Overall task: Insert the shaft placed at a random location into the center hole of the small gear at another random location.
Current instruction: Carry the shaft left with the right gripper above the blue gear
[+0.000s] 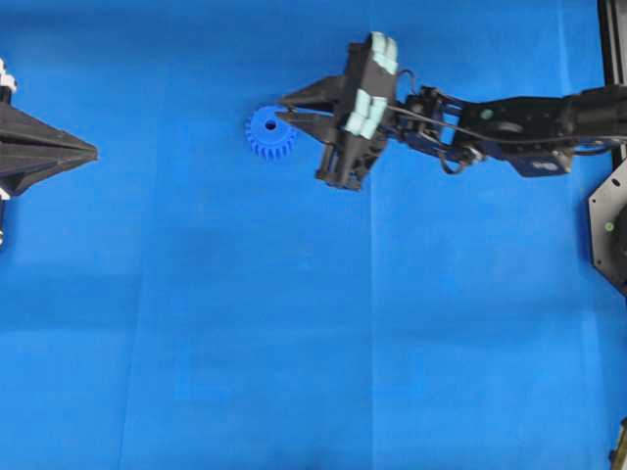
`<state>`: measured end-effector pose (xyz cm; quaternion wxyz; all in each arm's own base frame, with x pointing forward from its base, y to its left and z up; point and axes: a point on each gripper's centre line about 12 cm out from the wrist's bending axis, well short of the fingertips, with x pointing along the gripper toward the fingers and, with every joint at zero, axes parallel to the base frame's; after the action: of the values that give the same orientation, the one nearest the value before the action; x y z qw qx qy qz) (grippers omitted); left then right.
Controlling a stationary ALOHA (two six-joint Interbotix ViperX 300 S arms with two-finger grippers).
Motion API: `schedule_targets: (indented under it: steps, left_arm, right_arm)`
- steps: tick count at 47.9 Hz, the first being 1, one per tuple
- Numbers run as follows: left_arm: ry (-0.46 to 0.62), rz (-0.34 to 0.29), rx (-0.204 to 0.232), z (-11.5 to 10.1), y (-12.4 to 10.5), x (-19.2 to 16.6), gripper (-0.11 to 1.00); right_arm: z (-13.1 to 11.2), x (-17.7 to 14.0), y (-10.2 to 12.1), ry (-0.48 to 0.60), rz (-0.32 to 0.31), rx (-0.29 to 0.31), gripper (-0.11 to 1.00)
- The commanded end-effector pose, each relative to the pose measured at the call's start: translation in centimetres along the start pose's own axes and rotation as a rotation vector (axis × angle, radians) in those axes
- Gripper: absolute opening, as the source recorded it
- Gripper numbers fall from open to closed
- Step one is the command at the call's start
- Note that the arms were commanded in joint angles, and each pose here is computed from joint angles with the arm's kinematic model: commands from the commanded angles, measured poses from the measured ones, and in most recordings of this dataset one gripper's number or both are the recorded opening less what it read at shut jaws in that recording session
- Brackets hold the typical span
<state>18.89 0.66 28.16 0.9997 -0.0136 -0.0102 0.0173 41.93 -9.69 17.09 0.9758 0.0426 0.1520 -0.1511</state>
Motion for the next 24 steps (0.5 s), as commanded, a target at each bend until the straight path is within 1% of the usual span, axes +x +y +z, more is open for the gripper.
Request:
schedule_targets:
  steps: [1,9,24]
  left_arm:
    - [-0.009,0.001,-0.001,0.35,0.02,0.13,0.0]
    - [-0.005,0.001,-0.003,0.26,0.02,0.09,0.0]
    - [0.003,0.001,0.0,0.08,0.02,0.07,0.0]
  right_arm:
    - [2.17,0.88,-0.01,-0.052,0.0,0.0,0.02]
    - [2.49,1.65,-0.31,-0.051,-0.006,0.0,0.02]
    - [2.23,1.69,-0.4,-0.043,-0.009,0.005,0.02]
